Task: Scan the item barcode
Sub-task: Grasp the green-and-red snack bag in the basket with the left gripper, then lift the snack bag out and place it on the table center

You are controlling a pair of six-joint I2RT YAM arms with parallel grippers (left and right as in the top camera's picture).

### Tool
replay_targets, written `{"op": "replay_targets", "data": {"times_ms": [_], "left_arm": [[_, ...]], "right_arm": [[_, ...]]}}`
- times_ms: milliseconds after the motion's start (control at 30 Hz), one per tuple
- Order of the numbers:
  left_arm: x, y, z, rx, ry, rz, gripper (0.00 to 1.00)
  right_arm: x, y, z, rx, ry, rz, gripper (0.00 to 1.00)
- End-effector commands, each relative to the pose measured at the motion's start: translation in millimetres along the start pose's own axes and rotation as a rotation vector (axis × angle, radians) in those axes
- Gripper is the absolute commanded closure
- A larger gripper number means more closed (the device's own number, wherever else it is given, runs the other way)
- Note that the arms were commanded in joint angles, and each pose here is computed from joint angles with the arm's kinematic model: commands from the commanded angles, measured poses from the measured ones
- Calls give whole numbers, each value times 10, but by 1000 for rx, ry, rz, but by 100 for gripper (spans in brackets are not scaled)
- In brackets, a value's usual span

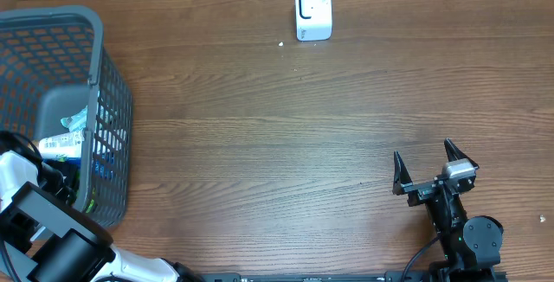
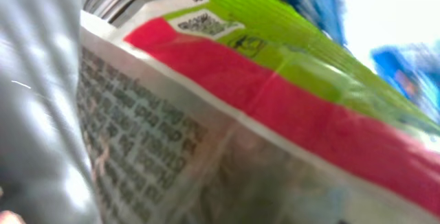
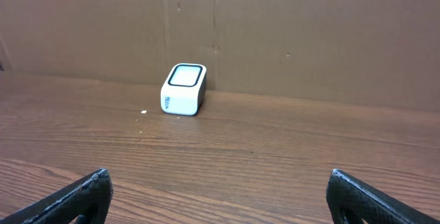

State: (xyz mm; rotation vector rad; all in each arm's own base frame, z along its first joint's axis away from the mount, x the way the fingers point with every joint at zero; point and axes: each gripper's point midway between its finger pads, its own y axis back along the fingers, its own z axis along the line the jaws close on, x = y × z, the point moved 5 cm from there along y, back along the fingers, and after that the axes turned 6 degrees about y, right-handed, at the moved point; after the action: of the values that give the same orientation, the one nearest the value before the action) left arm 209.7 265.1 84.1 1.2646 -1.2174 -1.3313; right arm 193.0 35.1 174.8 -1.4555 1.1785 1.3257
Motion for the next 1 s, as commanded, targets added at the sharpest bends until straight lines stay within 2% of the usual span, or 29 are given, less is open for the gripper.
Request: {"op": "replay_targets", "data": {"times_ms": [0, 133, 333, 633, 800, 967], "left_arm": [[17, 548, -342, 218, -104, -34, 96], [26, 1221, -438, 327, -160, -188, 96], [288, 1987, -430, 480, -227, -367, 96], [1003, 3309, -591, 751, -570, -638, 96], [1482, 3829, -689, 838, -766, -650, 96], [2092, 3653, -957, 796, -996, -501, 96]], "right_arm": [[20, 0, 0, -1, 2, -4, 0], [20, 0, 0, -1, 2, -4, 0], [21, 0, 0, -1, 2, -4, 0], [20, 0, 0, -1, 2, -4, 0], [20, 0, 0, -1, 2, -4, 0], [20, 0, 0, -1, 2, -4, 0]]}}
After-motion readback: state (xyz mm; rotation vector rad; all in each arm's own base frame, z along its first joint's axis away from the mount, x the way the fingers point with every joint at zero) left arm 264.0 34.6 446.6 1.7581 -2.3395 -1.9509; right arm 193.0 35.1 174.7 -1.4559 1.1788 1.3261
